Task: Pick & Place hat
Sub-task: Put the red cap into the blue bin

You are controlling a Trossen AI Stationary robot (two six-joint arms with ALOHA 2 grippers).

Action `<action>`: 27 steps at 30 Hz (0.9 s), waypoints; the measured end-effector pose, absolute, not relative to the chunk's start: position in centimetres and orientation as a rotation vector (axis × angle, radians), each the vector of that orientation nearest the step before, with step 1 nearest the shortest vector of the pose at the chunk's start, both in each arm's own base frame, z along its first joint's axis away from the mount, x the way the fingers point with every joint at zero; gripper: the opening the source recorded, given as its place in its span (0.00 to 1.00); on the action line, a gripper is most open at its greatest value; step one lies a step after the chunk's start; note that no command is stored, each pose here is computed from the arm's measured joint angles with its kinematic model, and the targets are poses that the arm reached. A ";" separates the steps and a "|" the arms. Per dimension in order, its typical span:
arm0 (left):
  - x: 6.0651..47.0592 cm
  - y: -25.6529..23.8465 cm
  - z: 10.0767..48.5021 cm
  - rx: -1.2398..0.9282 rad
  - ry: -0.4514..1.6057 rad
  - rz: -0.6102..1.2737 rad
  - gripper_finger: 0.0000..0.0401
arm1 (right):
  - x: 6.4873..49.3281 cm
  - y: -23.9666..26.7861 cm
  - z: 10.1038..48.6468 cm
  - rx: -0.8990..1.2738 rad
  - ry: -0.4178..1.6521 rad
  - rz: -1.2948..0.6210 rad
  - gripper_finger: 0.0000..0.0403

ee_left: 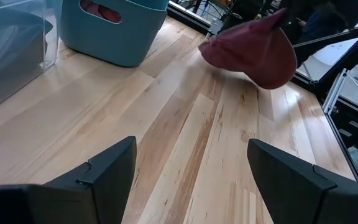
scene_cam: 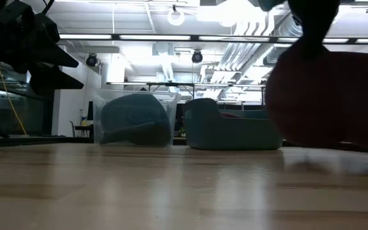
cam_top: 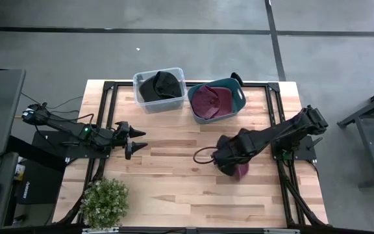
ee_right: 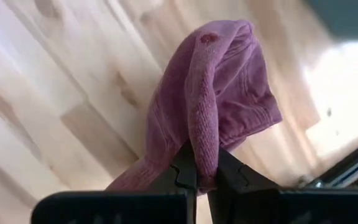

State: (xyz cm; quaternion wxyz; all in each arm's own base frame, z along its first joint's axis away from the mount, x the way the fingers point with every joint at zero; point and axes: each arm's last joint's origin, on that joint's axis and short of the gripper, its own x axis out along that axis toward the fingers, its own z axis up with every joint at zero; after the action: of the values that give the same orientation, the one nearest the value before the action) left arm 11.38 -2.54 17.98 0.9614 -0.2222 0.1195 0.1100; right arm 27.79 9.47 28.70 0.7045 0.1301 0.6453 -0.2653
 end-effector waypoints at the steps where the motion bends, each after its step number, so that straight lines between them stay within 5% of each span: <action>1: 11.4 -2.5 18.0 -0.450 0.242 0.223 0.73 | 27.9 9.5 28.9 0.278 1.414 -0.596 0.01; 15: 11.4 -2.5 18.0 -0.450 0.242 0.223 0.73 | 28.2 12.0 35.7 0.157 1.012 -0.514 0.01; 27: 11.4 -2.5 18.0 -0.450 0.242 0.223 0.73 | 23.9 14.1 40.5 -0.027 0.548 -0.481 0.01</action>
State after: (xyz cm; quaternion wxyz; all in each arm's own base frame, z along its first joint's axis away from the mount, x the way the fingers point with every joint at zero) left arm 11.38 -2.54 17.98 0.9614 -0.2222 0.1195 0.1102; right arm 23.91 14.11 40.47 0.9342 -0.0134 0.2679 -0.2354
